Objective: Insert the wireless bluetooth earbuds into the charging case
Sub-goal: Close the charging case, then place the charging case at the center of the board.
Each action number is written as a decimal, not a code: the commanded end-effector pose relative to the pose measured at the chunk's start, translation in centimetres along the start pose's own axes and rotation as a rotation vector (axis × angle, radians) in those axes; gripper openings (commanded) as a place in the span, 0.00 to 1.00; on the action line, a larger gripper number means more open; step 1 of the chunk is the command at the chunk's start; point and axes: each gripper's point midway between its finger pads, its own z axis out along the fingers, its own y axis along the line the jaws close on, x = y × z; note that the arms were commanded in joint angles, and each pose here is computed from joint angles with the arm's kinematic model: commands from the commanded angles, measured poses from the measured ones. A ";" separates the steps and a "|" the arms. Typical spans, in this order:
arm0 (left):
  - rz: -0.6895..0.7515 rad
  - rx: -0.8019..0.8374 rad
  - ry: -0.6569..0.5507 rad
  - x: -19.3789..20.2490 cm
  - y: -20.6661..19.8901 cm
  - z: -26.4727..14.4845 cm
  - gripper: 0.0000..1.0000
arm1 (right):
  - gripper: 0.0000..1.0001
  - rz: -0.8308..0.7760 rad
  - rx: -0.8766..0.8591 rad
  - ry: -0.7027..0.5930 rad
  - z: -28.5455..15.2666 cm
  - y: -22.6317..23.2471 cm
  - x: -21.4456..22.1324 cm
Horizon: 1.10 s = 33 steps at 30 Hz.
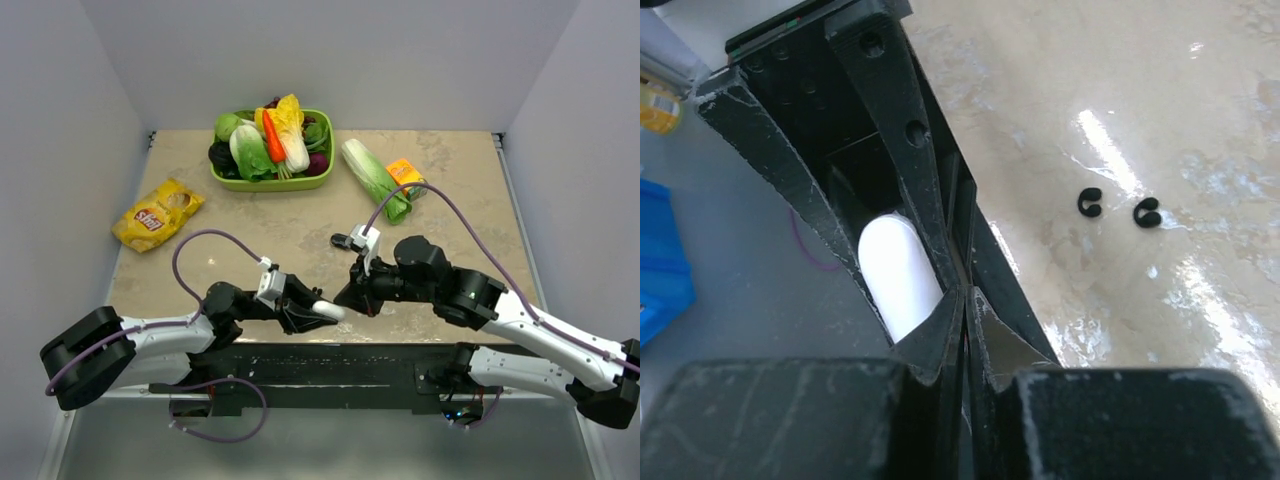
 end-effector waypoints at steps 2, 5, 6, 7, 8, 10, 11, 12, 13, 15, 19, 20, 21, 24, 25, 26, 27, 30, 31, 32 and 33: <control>0.197 -0.024 -0.225 -6.2 -0.1 0.4 0.00 | 0.15 0.090 0.258 -0.241 -3.8 -3.4 -3.6; 0.125 -0.221 -0.172 -5.1 3.8 0.3 0.00 | 0.27 0.168 0.471 -0.438 -6.7 -7.4 -4.5; 0.102 -0.294 -0.156 -4.8 5.2 0.1 0.00 | 0.30 0.175 0.508 -0.475 -7.2 -8.2 -4.2; 0.078 -0.369 -0.159 -5.3 6.7 0.1 0.00 | 0.33 0.181 0.525 -0.472 -7.1 -8.6 -3.8; 0.025 -0.510 -0.115 -4.0 9.4 -0.8 0.00 | 0.34 0.180 0.545 -0.455 -6.7 -9.1 -3.3; -0.077 -0.651 -0.117 -3.9 13.2 -2.0 0.00 | 0.36 0.178 0.587 -0.387 -5.2 -10.2 -1.8; -0.143 -0.709 -0.086 -2.8 14.7 -2.9 0.00 | 0.36 0.176 0.593 -0.365 -4.6 -10.4 -1.3; -0.218 -0.787 -0.100 -2.7 16.9 -4.4 0.00 | 0.36 0.172 0.606 -0.327 -3.5 -10.9 -0.4; -0.266 -0.841 -0.079 -1.8 18.7 -4.9 0.00 | 0.36 0.175 0.594 -0.310 -3.0 -10.9 0.1; -0.352 -0.974 -0.061 -0.2 21.4 -7.3 0.00 | 0.37 0.176 0.570 -0.296 -2.0 -10.9 0.9; -0.400 -1.118 0.051 3.1 25.7 -8.9 0.00 | 0.39 0.184 0.542 -0.295 -1.1 -10.9 1.7; -0.421 -1.169 0.108 4.4 26.4 -9.8 0.00 | 0.39 0.182 0.538 -0.296 -1.1 -10.9 1.8; -0.421 -1.184 0.142 5.2 27.0 -10.0 0.00 | 0.40 0.182 0.539 -0.294 -1.0 -10.9 1.9; -0.439 -1.229 0.200 7.2 28.7 -10.6 0.00 | 0.42 0.176 0.551 -0.286 -0.9 -11.2 2.1; -0.447 -1.238 0.215 7.9 29.1 -10.9 0.00 | 0.43 0.177 0.553 -0.286 -0.9 -11.2 2.1; -0.434 -1.287 0.215 8.2 29.6 -11.7 0.00 | 0.43 0.174 0.557 -0.285 -0.9 -11.3 2.2; -0.438 -1.311 0.221 8.5 30.0 -12.2 0.00 | 0.44 0.170 0.561 -0.283 -1.0 -11.3 2.2; -0.464 -1.341 0.268 10.0 30.6 -13.0 0.07 | 0.47 0.163 0.572 -0.279 -1.0 -11.5 2.2; -0.477 -1.353 0.287 10.8 30.8 -13.3 0.09 | 0.47 0.160 0.575 -0.277 -1.0 -11.6 2.3; -0.493 -1.353 0.308 11.4 30.7 -13.5 0.10 | 0.47 0.159 0.577 -0.272 -0.9 -11.7 2.4; -0.502 -1.360 0.316 11.7 30.7 -13.8 0.12 | 0.47 0.157 0.578 -0.269 -0.9 -11.7 2.4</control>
